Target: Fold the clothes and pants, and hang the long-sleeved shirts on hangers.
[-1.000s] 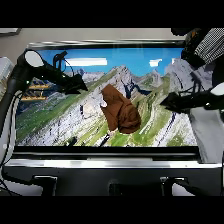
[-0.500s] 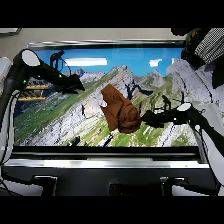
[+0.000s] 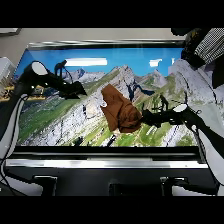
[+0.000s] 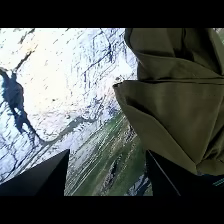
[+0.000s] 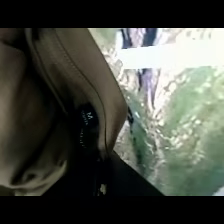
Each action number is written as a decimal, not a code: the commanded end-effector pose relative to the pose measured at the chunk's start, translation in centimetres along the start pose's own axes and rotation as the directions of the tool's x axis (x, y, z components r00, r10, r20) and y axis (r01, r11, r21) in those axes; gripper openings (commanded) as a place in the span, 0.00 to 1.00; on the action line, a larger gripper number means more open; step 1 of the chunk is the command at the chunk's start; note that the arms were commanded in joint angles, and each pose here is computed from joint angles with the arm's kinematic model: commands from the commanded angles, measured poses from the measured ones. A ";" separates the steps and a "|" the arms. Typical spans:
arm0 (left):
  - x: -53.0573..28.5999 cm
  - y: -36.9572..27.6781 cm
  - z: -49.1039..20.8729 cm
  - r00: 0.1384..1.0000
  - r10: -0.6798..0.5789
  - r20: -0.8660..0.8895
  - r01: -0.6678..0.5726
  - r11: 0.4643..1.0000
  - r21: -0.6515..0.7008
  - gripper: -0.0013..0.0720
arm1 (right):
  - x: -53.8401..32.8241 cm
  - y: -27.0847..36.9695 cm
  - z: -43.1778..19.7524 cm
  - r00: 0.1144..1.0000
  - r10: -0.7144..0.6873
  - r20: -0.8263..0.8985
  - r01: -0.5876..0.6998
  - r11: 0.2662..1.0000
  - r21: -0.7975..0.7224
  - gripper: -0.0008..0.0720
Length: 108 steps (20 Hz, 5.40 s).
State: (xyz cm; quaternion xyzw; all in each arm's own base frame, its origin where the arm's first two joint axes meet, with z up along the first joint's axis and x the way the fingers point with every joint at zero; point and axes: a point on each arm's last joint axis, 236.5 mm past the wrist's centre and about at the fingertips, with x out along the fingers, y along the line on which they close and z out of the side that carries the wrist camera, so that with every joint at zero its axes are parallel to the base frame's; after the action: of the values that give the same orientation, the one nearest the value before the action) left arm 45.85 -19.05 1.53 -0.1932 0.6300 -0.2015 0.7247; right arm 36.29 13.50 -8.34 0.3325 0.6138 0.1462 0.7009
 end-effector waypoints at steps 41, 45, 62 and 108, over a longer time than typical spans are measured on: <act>-48.1 -6.5 -6.6 0.305 0.247 0.920 -0.264 0.950 -0.168 0.03 | -48.1 22.0 -4.0 0.398 0.107 0.911 0.384 0.883 -0.271 0.05; -35.1 0.5 1.9 0.545 0.401 0.736 -0.384 0.900 -0.206 0.03 | -33.4 14.7 4.5 0.757 -0.206 0.621 0.383 0.909 -0.166 0.05; -2.4 10.8 8.9 0.955 0.200 0.219 -0.159 0.969 -0.190 0.87 | -7.9 -0.8 15.8 0.957 -0.271 0.105 0.285 0.946 -0.152 0.33; 1.3 13.5 -27.1 0.983 -0.035 -0.179 -0.067 0.843 -0.534 0.93 | -12.8 -7.3 4.7 0.972 0.115 0.203 -0.122 0.992 0.021 0.05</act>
State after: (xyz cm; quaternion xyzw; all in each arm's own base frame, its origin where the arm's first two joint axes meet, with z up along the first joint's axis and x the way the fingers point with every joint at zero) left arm 19.82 -7.42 -9.07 -0.3666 0.7152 -0.0204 0.5947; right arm 36.84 -1.25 -4.07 0.3932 0.5236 0.1402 0.7427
